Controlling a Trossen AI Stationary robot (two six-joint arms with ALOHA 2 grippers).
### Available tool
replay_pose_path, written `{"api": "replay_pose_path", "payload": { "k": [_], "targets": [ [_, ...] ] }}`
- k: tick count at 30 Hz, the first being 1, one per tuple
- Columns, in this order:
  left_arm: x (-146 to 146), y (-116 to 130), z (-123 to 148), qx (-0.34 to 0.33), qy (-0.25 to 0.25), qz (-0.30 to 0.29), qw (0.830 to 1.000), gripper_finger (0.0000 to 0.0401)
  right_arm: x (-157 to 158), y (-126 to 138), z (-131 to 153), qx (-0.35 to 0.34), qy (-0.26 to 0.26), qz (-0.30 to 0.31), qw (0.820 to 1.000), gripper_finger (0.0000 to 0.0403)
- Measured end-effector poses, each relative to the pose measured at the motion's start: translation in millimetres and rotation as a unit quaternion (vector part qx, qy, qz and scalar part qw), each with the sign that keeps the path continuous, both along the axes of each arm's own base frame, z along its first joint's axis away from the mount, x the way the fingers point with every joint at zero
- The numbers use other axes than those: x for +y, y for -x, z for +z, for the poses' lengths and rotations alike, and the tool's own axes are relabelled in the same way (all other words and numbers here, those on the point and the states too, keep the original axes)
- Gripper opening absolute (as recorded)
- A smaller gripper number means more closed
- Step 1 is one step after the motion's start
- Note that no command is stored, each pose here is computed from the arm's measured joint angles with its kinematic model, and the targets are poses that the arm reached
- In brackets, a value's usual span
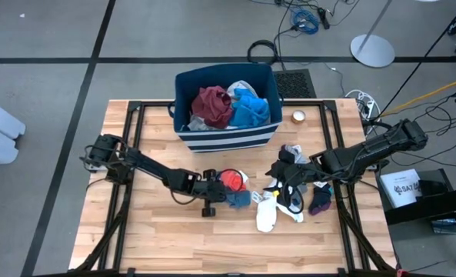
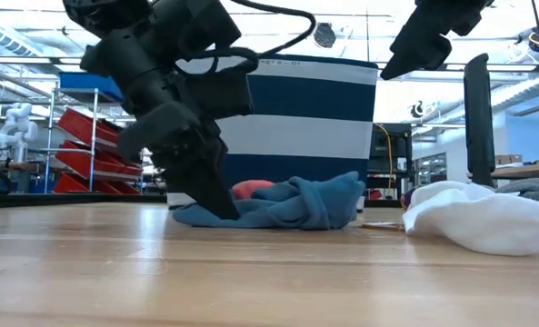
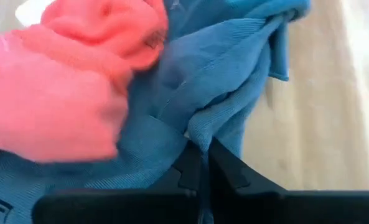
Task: Sort clothes
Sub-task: Put the blue socks into the blue laundry organizer
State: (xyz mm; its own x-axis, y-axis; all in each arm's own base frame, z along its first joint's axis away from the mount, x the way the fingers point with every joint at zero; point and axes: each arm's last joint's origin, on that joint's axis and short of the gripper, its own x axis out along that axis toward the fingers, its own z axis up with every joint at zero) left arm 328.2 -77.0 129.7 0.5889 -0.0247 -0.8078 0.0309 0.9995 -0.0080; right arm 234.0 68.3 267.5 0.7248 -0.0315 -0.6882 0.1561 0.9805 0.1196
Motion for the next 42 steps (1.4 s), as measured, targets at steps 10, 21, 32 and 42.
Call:
{"api": "replay_pose_path", "payload": {
  "k": [10,21,32,42],
  "targets": [
    [-23.1,0.3,78.9,-0.161,-0.033,-0.053,0.985,0.0007,8.5,-6.4,8.3,-0.044,-0.077,0.039,0.995,0.0254],
    [-31.4,4.4,103.0,-0.231,-0.045,-0.061,0.970,0.0010,28.1,-26.3,21.3,-0.178,-0.037,0.086,0.980,0.0259],
    [-33.4,0.6,111.3,-0.278,-0.045,-0.065,0.957,0.0013,35.0,-57.7,-27.4,-0.107,0.010,0.090,0.990,0.0292],
    [-34.6,0.0,113.5,-0.289,-0.051,-0.072,0.953,0.0015,37.8,-79.2,-51.4,-0.110,-0.006,0.116,0.987,0.0284]
  ]
}}
